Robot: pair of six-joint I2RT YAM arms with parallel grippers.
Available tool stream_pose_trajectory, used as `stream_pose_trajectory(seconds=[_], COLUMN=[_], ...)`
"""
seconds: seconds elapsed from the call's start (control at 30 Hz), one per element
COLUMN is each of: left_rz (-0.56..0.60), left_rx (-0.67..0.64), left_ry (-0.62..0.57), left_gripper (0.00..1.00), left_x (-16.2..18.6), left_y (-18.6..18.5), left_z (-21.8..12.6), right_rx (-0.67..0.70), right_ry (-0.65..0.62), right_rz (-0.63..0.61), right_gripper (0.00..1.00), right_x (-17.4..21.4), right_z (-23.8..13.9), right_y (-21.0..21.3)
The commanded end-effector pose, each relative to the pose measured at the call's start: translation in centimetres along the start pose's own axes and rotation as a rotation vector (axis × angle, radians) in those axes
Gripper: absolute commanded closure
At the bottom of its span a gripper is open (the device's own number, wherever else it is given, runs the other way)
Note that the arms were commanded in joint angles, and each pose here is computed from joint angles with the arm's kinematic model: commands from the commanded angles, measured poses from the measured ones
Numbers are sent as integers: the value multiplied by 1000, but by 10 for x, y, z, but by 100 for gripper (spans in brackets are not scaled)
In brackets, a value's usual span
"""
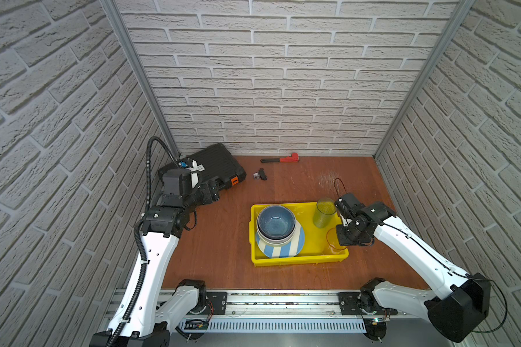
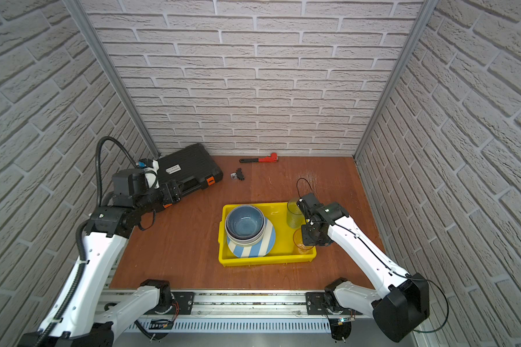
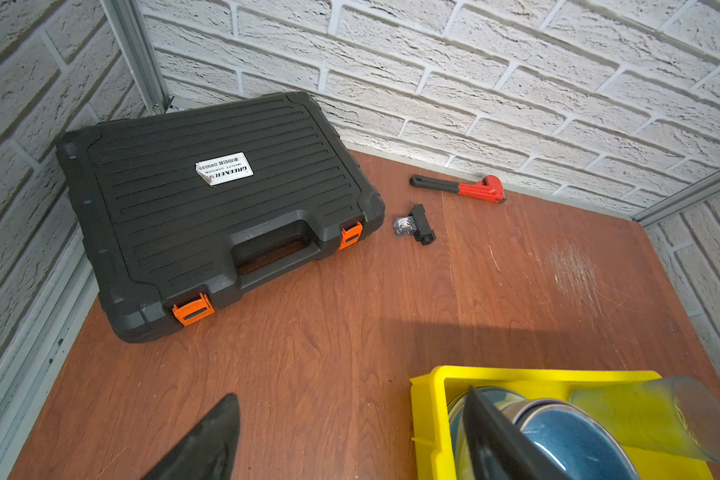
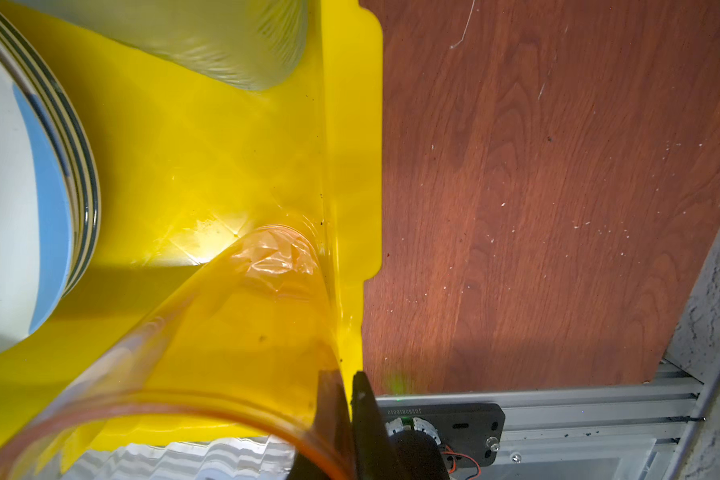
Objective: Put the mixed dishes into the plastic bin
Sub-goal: 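Lower the pink cup into the bin with the right gripper while the left arm withdraws, then open the right gripper and lift it off the pink cup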
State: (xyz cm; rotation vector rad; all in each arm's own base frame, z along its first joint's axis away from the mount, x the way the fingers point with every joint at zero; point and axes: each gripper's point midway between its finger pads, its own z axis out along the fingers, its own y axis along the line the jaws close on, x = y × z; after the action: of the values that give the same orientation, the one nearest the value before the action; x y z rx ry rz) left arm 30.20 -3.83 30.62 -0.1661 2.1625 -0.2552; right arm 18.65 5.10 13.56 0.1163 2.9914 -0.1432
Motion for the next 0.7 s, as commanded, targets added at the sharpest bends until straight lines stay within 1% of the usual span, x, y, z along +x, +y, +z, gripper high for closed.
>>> stream_pose_trajectory(seconds=[0.0, 0.3, 0.43, 0.67], left_rz=[7, -12, -23, -35], left_rx=[1, 14, 12, 19], left_ry=[-13, -5, -2, 8], left_gripper=[16, 16, 16, 16], left_x=[-1, -1, 0, 0], left_y=[3, 3, 5, 5], left_z=[0, 7, 9, 16], right_rx=[24, 24, 15, -14], right_ry=[6, 3, -2, -52], right_rz=[18, 19, 19, 14], right_gripper=[89, 79, 77, 76], right_x=[3, 5, 3, -6], right_z=[3, 4, 1, -19], right_y=[-6, -8, -7, -5])
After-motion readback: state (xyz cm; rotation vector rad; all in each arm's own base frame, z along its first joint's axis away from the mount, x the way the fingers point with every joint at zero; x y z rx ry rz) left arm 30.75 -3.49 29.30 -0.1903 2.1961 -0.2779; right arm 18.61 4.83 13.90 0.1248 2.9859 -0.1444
